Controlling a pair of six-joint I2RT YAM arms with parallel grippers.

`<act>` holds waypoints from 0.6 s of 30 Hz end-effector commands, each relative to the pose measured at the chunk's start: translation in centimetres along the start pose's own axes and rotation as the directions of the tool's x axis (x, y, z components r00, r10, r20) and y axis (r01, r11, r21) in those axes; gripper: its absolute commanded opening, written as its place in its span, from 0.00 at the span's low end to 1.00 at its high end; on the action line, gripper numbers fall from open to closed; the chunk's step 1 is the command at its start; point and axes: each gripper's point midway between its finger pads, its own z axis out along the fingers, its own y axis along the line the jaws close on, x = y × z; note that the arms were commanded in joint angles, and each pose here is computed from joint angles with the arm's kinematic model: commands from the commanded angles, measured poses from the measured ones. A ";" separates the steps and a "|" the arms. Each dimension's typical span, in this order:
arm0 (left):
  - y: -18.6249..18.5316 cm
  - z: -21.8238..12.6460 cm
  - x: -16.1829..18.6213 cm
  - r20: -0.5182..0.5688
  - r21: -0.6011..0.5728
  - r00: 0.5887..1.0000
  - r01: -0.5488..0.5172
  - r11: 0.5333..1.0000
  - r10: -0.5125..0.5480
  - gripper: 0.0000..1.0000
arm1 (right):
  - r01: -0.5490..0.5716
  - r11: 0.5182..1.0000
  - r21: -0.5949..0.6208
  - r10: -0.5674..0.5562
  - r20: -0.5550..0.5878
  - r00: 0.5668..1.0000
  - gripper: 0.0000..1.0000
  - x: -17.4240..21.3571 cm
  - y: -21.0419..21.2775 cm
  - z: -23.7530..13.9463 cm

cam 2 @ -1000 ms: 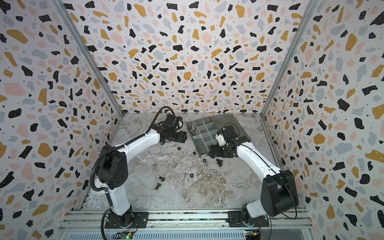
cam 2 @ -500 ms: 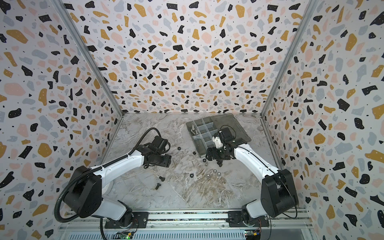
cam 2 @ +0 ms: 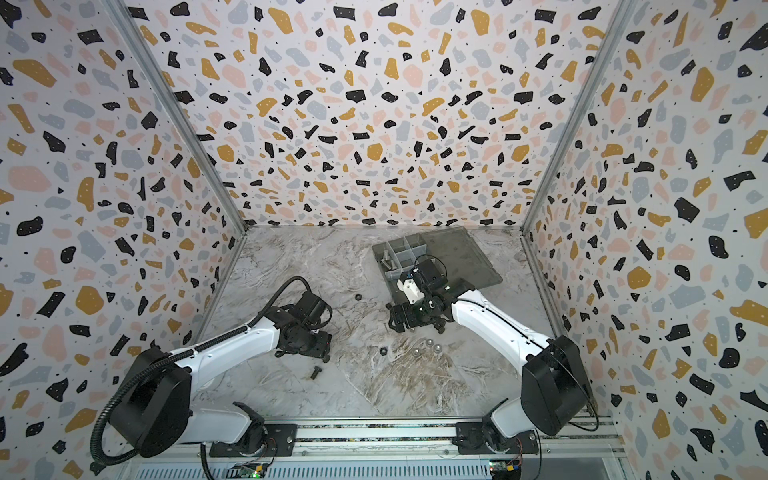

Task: Sort the screws and nuts into containers
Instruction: 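Move the left gripper to a black hex bolt and grasp it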

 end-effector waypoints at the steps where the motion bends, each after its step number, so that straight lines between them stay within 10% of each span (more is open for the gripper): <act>1: -0.1 0.6 1.0 -0.051 0.004 0.999 0.008 1.000 -0.008 0.69 | 0.017 1.000 0.007 -0.018 0.014 1.000 0.93 -0.2 0.4 -1.5; 18: -1.4 2.3 2.3 -0.128 0.040 0.991 -0.028 0.999 0.033 0.63 | 0.002 1.000 0.012 -0.002 0.034 0.999 0.93 1.1 0.2 -2.2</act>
